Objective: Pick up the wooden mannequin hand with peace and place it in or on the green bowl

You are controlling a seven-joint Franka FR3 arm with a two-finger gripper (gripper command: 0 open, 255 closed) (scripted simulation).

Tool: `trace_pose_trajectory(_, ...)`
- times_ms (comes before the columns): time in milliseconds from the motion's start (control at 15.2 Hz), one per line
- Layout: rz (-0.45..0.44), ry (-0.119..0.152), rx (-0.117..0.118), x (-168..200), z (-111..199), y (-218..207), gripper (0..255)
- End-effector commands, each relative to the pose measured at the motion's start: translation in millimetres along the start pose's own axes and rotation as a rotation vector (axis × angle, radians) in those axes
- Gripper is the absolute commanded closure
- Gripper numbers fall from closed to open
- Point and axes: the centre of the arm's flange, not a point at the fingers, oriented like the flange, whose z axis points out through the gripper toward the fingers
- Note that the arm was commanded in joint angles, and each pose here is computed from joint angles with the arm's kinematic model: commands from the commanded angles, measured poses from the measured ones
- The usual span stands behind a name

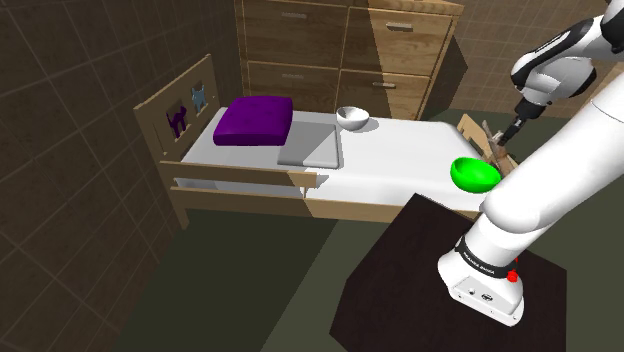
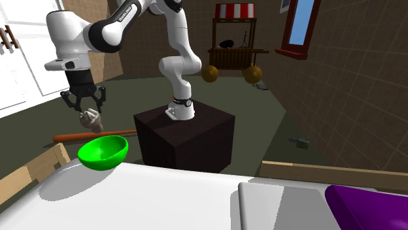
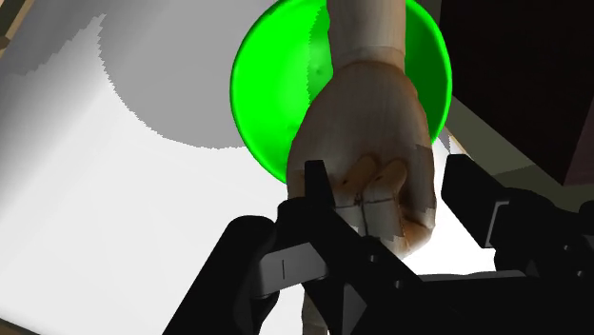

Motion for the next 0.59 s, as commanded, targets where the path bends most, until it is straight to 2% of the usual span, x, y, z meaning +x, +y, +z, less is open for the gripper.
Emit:
trace_pose_trajectory(0, 0.0, 0.0, 0.0, 0.0, 0.1, 0.1, 255)
trace_pose_trajectory(132, 0.0, 0.0, 0.0, 0.0, 0.1, 0.1, 255)
trace_pose_trajectory(198, 0.0, 0.0, 0.0, 0.0, 0.1, 0.1, 0)
trace_pose_trajectory(528, 0.0, 0.0, 0.0, 0.0, 0.1, 0.1, 0)
